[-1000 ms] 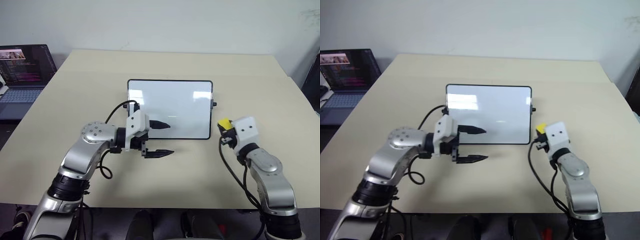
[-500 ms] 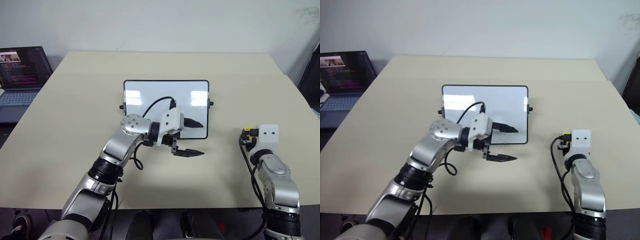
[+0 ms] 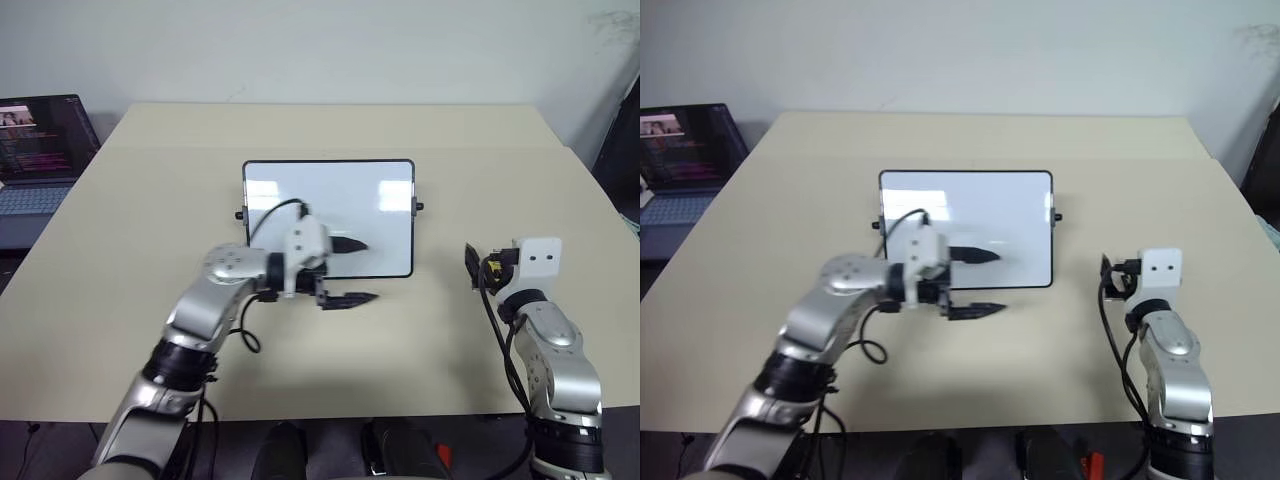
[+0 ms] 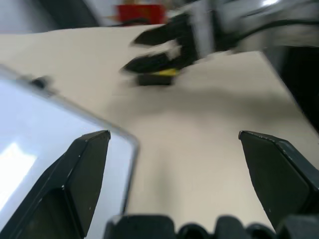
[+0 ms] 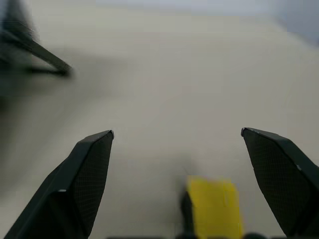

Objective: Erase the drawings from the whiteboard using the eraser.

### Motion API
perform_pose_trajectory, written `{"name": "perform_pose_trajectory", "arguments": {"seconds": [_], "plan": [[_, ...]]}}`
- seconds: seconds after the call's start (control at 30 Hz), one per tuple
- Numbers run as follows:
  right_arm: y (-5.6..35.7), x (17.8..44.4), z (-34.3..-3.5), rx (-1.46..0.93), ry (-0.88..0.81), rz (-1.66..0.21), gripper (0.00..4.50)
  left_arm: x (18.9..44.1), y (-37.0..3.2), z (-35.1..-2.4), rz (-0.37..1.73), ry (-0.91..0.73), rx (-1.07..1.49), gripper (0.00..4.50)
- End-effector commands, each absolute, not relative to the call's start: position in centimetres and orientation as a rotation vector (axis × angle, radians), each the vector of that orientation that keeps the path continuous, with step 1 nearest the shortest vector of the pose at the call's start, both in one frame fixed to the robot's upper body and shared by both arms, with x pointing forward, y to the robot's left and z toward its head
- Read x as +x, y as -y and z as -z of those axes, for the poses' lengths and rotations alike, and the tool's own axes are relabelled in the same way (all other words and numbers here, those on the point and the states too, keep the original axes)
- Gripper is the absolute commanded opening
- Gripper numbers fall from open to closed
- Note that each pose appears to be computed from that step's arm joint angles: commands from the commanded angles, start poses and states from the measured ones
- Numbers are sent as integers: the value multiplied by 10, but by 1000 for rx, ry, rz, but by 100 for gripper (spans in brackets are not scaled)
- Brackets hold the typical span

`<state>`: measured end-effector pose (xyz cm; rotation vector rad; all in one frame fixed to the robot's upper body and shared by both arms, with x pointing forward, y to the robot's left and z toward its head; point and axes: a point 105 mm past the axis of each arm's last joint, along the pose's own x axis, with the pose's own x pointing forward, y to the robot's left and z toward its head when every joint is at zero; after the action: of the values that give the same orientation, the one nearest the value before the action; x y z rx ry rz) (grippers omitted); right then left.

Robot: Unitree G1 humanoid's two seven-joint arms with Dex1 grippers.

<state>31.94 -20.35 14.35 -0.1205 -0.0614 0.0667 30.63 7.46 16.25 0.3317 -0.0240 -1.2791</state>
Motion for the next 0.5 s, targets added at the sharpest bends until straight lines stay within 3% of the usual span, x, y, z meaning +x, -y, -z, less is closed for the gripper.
{"name": "perform_pose_trajectory", "arguments": {"seconds": [0.03, 0.13, 0.33, 0.5], "plan": [[166, 298, -166, -125, 170, -260, 446, 308, -94, -183, 1090, 108, 233, 450], [142, 280, -159, -91, 160, -372, 446, 305, -111, -181, 932, 123, 158, 450], [158, 268, -139, -131, 187, -260, 446, 290, -140, -169, 540, 182, 103, 450], [149, 255, -123, -80, 174, -332, 446, 281, -178, -162, 189, 212, 141, 450]]}}
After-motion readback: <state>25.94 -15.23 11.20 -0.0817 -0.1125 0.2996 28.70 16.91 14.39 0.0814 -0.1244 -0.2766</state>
